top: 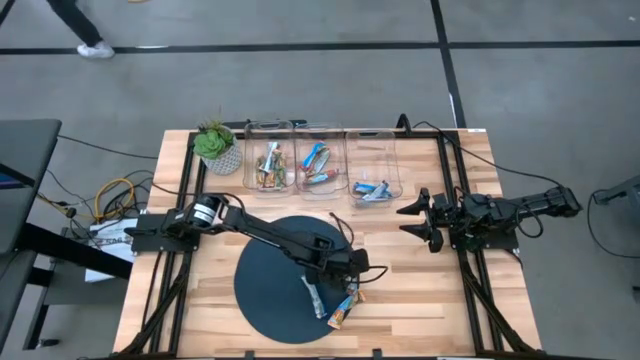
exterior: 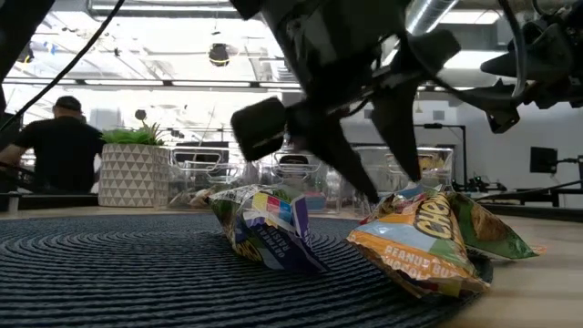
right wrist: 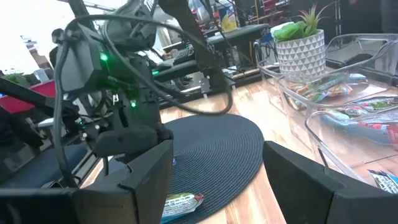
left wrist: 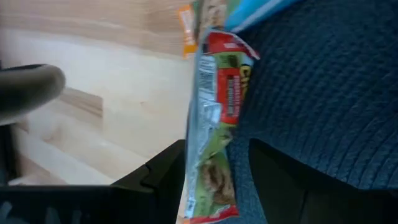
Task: Pick and place Granola Bars by type
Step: Put the red granola bar into the center transparent bin
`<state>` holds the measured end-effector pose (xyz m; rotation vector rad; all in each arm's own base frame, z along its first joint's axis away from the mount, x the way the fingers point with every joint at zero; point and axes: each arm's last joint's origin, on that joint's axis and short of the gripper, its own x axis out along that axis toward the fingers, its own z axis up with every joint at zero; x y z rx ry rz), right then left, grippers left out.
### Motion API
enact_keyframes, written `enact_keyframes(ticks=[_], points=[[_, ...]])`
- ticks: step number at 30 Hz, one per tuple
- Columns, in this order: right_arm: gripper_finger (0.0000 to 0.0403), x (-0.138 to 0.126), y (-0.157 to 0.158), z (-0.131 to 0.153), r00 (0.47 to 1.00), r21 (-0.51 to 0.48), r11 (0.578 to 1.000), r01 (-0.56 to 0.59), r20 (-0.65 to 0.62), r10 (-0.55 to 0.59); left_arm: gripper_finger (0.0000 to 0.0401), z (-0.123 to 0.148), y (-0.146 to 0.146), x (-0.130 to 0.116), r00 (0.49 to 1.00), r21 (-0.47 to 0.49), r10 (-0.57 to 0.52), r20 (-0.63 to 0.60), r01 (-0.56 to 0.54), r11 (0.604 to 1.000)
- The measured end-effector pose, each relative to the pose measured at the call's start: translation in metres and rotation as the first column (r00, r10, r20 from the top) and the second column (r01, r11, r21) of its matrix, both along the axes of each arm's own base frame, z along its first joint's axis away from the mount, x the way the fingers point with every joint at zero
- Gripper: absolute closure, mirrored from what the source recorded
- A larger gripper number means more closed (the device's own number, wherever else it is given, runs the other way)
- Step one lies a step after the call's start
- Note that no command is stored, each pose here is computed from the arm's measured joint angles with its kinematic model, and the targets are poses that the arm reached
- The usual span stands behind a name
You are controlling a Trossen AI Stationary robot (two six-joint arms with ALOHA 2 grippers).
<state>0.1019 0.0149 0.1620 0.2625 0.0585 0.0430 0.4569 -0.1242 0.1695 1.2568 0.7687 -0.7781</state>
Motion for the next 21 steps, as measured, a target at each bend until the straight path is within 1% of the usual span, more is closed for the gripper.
enact_keyframes(ticks=[6, 10, 13, 16, 18, 21], points=[[0.0159, 0.0, 0.0, 0.0, 1.0, 0.0, 1.0, 0.0, 0.0, 0.0, 0.0232, -0.01, 0.003, -0.001, 1.0, 0.003, -0.008, 0.015, 0.008, 1.0], [0.0159, 0.0, 0.0, 0.0, 1.0, 0.0, 1.0, 0.0, 0.0, 0.0, 0.0232, -0.016, 0.005, 0.0, 0.998, 0.009, 0.003, 0.058, -0.003, 1.0], [0.0159, 0.0, 0.0, 0.0, 1.0, 0.0, 1.0, 0.0, 0.0, 0.0, 0.0232, -0.023, 0.007, 0.001, 0.999, 0.011, 0.008, 0.051, -0.009, 1.0], [0.0159, 0.0, 0.0, 0.0, 1.0, 0.0, 1.0, 0.0, 0.0, 0.0, 0.0232, -0.029, 0.01, 0.005, 0.996, 0.037, 0.04, 0.074, -0.043, 0.998], [0.0159, 0.0, 0.0, 0.0, 1.0, 0.0, 1.0, 0.0, -0.001, 0.0, 0.0233, -0.031, 0.01, 0.01, 0.993, 0.032, 0.055, 0.104, -0.058, 0.998], [0.0159, 0.0, 0.0, 0.0, 1.0, 0.0, 1.0, 0.0, -0.003, 0.0, 0.0243, -0.032, 0.01, 0.01, 0.993, 0.028, 0.072, 0.096, -0.075, 0.997]])
